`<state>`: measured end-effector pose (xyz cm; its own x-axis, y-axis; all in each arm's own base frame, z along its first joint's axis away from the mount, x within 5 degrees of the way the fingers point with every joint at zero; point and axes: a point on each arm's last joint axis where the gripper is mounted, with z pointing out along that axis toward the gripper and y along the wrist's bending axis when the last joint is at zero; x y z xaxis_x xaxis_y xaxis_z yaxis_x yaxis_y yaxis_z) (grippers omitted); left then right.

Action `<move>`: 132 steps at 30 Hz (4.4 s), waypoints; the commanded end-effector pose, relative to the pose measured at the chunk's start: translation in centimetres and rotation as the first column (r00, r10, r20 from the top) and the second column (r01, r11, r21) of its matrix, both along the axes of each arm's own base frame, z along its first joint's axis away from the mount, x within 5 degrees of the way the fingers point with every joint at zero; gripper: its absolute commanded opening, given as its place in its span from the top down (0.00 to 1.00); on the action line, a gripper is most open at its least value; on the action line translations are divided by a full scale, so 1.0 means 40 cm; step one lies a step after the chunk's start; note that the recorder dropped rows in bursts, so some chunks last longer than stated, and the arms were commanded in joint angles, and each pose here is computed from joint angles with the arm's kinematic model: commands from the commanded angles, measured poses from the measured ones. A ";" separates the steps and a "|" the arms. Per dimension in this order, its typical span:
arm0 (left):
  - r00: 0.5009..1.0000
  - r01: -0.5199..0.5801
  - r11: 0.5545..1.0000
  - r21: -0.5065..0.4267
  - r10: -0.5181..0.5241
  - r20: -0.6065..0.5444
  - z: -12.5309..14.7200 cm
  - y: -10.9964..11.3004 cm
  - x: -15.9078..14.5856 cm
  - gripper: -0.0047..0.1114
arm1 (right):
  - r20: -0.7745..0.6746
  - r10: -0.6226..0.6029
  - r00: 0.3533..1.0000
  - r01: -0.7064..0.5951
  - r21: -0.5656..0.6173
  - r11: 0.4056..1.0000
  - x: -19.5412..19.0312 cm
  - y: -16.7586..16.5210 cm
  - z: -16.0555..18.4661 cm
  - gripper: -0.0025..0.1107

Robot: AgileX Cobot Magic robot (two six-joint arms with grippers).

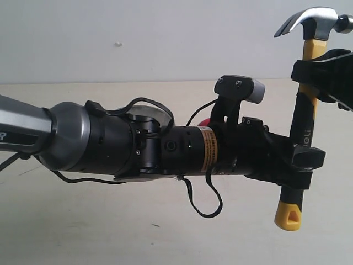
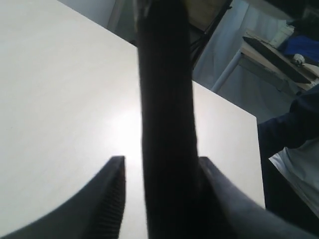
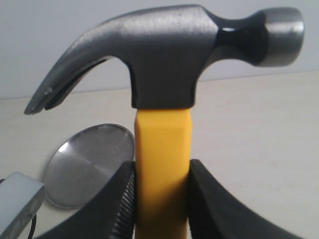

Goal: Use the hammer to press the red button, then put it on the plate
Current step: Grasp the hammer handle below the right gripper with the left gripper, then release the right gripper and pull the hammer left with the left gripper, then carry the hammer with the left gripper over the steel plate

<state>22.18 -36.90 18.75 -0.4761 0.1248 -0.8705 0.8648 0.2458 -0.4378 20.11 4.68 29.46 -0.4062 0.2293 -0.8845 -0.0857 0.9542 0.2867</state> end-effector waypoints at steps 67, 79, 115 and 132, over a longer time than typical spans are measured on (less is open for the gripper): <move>0.924 -0.377 0.856 0.355 0.322 0.204 0.124 0.351 -0.059 0.96 | 0.689 0.170 0.704 -0.086 -0.155 0.984 -0.351 -0.055 -0.135 0.98; 0.927 -0.374 0.841 0.391 0.323 0.191 0.098 0.345 -0.051 0.96 | 0.662 0.134 0.738 -0.047 -0.148 0.988 -0.379 -0.074 -0.154 0.98; 0.918 -0.395 0.808 0.437 0.361 0.162 0.063 0.286 0.012 0.96 | 0.139 0.056 0.989 -0.051 -0.037 0.998 -0.372 -0.085 -0.279 0.98; 0.898 -0.438 0.776 0.453 0.397 0.189 0.082 0.285 0.030 0.96 | 0.138 0.056 0.989 -0.052 -0.033 0.998 -0.373 -0.085 -0.279 0.98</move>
